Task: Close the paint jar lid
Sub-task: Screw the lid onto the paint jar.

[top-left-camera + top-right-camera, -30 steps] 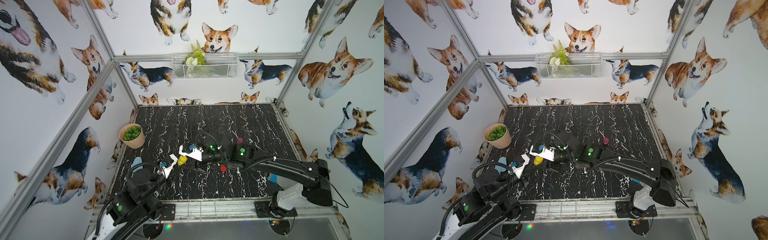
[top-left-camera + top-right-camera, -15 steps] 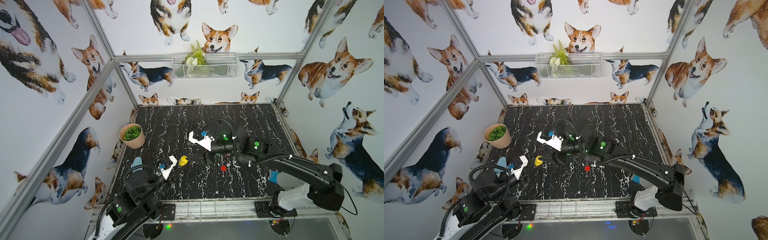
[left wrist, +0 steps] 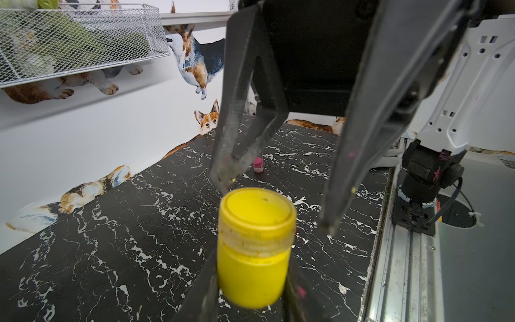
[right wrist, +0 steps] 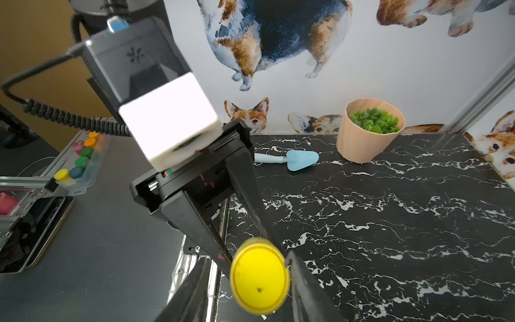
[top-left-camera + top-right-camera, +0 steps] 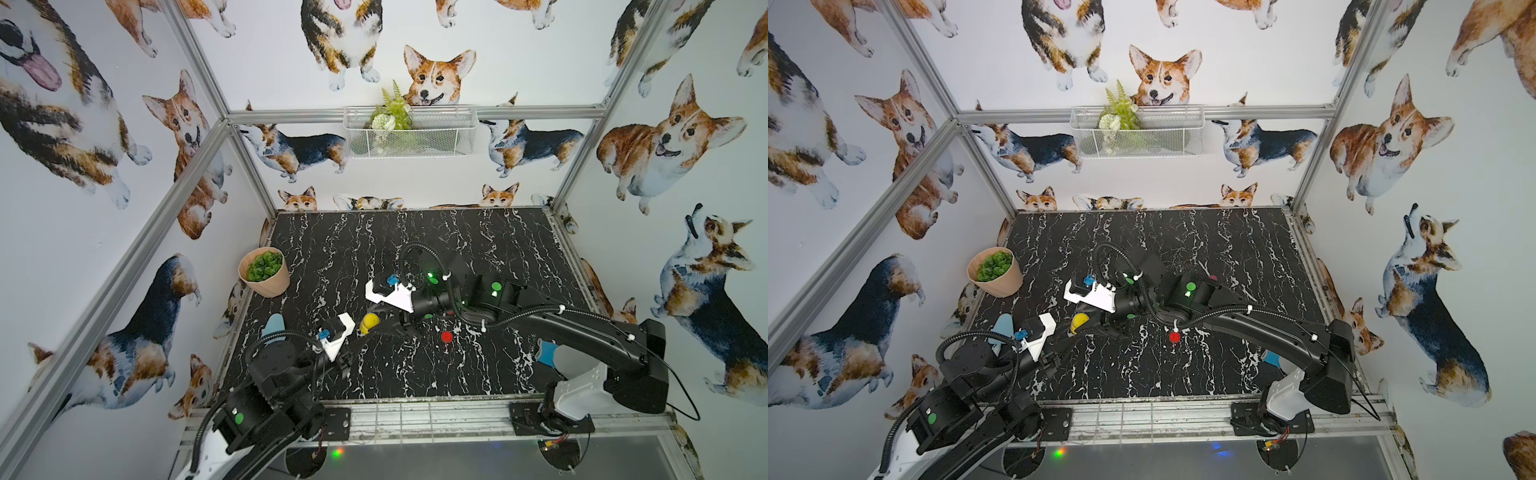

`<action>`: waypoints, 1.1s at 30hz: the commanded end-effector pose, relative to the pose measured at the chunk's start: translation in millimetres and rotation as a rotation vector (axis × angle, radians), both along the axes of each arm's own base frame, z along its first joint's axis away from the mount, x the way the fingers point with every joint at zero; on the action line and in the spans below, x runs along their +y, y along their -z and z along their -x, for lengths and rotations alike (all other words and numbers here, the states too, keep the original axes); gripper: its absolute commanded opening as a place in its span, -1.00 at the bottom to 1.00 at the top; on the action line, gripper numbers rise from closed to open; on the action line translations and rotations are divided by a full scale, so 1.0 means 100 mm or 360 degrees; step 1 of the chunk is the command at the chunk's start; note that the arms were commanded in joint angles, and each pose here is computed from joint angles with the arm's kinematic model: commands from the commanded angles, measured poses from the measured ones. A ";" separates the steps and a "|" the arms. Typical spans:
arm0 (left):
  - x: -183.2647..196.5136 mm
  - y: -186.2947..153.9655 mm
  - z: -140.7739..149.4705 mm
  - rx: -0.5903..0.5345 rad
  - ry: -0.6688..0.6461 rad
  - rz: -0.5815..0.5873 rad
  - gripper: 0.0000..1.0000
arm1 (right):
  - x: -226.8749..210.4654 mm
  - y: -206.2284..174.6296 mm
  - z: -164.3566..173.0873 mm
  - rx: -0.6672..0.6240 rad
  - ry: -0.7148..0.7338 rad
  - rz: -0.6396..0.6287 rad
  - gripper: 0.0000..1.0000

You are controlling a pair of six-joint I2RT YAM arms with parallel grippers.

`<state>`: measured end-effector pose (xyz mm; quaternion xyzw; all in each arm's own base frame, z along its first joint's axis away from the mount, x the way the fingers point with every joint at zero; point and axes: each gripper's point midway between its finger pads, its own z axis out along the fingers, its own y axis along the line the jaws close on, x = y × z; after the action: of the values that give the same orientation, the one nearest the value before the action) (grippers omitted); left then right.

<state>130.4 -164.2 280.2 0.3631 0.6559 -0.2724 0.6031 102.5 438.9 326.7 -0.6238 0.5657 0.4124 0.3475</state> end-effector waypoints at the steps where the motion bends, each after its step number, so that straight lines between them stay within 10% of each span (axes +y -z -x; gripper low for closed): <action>1: 0.00 -0.11 -0.01 -0.0064 -0.0005 0.0028 -0.47 | 0.03 0.05 0.03 -0.0044 -0.0015 0.0037 -0.13; 25: 0.01 -0.11 -0.01 -0.0066 -0.0013 0.0029 -0.47 | 0.02 0.02 -0.05 -0.0087 0.0065 -0.0001 0.08; 33: 0.01 -0.10 -0.02 -0.0062 -0.0019 0.0021 -0.47 | 0.01 0.03 -0.04 -0.0091 0.0057 0.0013 -0.21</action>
<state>131.6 -162.9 277.8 0.3625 0.6604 -0.2669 0.6010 109.3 438.4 318.8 -0.6230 0.5781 0.3798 0.3654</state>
